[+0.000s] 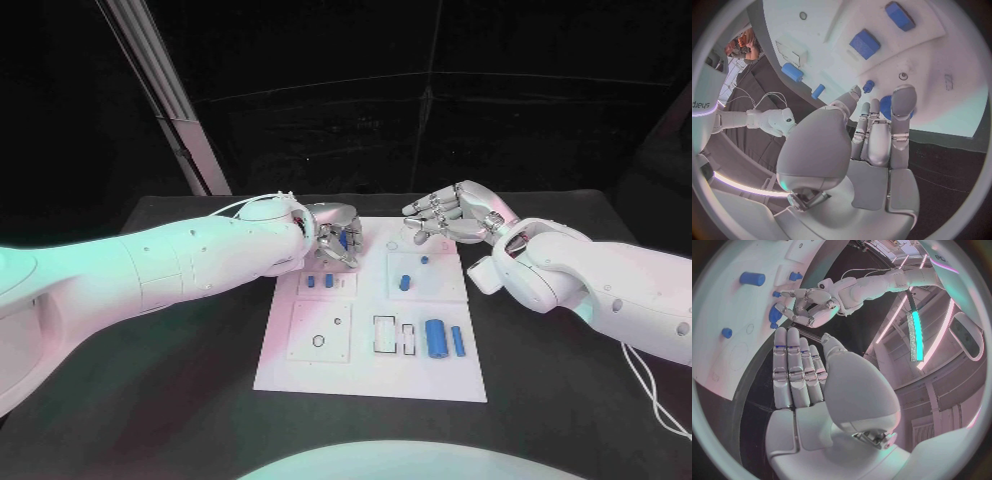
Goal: Assemble the parts on the task board
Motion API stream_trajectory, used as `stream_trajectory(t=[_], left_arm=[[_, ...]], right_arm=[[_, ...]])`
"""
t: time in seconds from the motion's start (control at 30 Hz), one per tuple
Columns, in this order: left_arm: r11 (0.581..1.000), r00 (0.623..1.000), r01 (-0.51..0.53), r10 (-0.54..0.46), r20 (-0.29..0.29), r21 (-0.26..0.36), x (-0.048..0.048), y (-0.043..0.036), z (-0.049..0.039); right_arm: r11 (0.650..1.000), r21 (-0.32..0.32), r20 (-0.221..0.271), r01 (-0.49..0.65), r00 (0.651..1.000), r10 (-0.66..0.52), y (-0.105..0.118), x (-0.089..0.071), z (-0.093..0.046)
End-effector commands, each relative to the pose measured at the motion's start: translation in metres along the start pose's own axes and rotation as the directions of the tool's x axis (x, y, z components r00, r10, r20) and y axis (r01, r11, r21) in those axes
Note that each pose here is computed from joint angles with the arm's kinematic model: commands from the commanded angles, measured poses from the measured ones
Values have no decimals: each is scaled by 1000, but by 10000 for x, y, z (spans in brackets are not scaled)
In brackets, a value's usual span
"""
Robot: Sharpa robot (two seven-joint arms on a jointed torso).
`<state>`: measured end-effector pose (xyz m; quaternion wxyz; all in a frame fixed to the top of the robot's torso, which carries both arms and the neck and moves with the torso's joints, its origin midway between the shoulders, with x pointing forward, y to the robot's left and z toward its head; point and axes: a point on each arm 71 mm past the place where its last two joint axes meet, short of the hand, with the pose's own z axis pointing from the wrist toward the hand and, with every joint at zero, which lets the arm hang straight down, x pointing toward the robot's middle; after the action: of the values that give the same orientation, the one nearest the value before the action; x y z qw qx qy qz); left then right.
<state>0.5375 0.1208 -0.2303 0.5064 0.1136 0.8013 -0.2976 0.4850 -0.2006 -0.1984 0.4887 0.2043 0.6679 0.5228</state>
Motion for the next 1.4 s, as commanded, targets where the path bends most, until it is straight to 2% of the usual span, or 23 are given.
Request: stream_trajectory(t=[0.03,0.33,0.97,1.4], left_arm=[[1000,999,-13,12,-39,-6,22,6,12],[1000,998,-15,13,-64,-18,50,30,31],[999,994,-19,15,-106,-31,115,26,62],[999,994,-36,32,-102,-37,129,30,73]], right_arm=[[1000,-13,2,-3,1000,3,22,2,7],[1000,-14,1,-4,1000,4,26,14,17],[1000,-15,-2,-5,1000,5,29,24,27],[1000,-16,-1,-5,1000,5,30,24,27]])
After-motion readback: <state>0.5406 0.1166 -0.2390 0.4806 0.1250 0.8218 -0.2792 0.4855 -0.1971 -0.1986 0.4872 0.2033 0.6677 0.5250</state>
